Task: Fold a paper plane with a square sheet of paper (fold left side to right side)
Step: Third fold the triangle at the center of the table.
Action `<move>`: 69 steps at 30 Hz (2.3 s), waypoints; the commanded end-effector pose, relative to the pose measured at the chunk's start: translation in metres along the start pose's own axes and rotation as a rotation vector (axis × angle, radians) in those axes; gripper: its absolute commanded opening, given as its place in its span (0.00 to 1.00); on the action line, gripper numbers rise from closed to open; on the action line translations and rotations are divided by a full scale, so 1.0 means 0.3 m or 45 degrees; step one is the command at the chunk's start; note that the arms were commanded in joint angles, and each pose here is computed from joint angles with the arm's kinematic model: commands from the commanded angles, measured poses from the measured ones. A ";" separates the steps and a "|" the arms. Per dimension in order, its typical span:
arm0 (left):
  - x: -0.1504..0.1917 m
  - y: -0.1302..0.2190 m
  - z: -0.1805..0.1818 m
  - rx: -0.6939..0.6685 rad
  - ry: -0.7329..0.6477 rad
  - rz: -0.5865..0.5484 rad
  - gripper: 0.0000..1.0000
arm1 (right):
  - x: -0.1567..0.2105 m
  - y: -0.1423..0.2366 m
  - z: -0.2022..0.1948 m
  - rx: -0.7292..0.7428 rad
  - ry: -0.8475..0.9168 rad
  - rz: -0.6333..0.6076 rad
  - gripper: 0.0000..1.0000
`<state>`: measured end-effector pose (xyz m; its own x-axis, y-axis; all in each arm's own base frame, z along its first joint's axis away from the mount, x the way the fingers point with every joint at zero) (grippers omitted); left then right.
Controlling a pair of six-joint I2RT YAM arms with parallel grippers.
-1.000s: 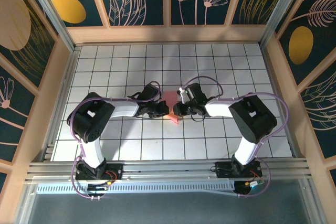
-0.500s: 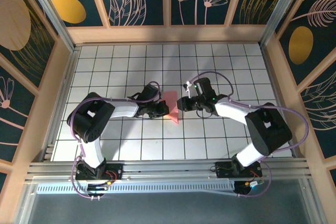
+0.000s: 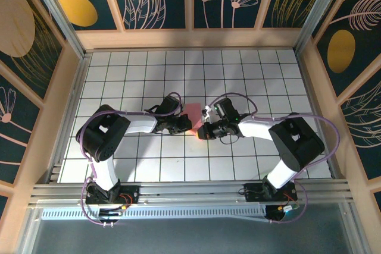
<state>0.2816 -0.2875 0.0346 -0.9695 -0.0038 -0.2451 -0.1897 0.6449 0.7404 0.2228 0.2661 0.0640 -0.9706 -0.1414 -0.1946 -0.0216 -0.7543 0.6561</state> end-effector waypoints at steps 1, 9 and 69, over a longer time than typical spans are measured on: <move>0.074 -0.030 0.111 -0.154 0.059 0.073 0.06 | 0.015 -0.017 -0.014 -0.003 -0.019 0.018 0.01; 0.073 -0.031 0.110 -0.155 0.055 0.076 0.06 | 0.030 -0.034 -0.052 0.039 -0.053 0.037 0.01; 0.025 0.107 -0.105 0.202 -0.026 -0.104 0.05 | 0.116 -0.055 -0.238 0.400 -0.164 0.162 0.00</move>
<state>0.2714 -0.2826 0.0702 -0.9454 -0.0408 -0.3235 -0.2571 0.7033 0.6628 0.2237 0.2590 0.0358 -0.9841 -0.1352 -0.1155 0.0072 -0.6792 0.7339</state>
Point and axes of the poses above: each hand's point on the last joint's axis, 136 mm out from that joint toward the fingers, its own y axis back along the fingers, its own z axis along the line the jaws close on, x = y × z, the point moved 3 cm from there along y, back along the fingers, and after that the axes turned 8 degrees about -y, right-handed, at the moved point
